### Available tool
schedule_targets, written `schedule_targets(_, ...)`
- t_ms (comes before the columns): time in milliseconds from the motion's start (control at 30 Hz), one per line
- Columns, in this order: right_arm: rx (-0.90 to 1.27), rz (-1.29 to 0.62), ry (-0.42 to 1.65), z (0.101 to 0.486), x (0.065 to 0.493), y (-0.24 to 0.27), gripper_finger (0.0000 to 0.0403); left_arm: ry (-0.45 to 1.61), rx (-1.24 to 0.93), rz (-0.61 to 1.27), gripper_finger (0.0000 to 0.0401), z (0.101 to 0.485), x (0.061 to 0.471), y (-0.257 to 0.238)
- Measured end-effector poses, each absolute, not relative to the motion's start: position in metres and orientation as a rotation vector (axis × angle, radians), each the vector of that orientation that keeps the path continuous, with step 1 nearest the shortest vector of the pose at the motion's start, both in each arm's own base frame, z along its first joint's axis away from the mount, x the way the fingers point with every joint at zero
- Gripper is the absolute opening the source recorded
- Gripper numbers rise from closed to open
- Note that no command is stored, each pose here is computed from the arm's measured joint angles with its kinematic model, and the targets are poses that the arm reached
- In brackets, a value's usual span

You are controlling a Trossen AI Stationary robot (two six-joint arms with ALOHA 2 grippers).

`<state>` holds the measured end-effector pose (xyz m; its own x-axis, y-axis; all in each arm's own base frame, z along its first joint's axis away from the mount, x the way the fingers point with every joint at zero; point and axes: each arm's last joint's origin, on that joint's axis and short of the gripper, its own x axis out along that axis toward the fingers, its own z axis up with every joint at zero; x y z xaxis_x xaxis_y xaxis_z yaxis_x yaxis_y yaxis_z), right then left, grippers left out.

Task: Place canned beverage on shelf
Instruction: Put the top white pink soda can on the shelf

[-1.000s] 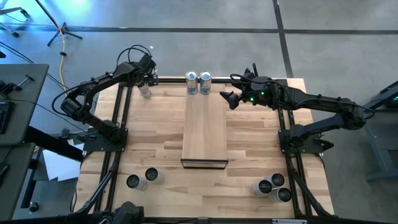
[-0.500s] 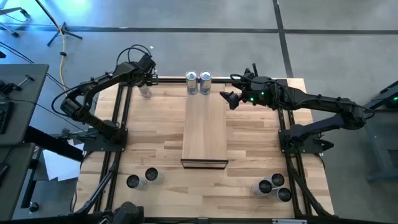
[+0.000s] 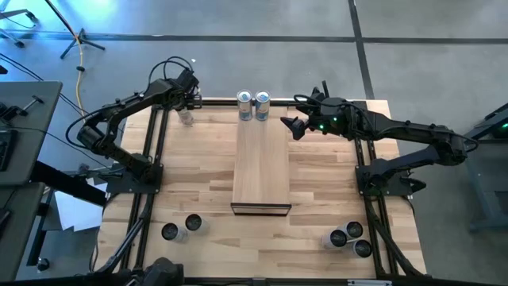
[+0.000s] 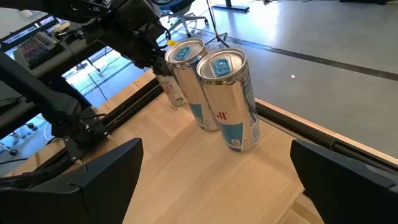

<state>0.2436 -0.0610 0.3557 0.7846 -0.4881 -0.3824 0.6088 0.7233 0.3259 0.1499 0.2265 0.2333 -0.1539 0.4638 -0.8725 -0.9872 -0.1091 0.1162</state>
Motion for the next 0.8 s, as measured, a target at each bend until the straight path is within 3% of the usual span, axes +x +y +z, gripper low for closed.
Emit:
schedule_targets(167,0.460,-0.598,0.284,0.356,0.244,-0.061,0.0394,0.880,-0.822,1.539,0.0219,0.242,0.147,0.222)
schedule_targets(800,0.456,-0.594,0.292,0.355,0.244,-0.060,0.0394,0.478,-0.753,1.472,0.0220,0.326,0.120,0.183)
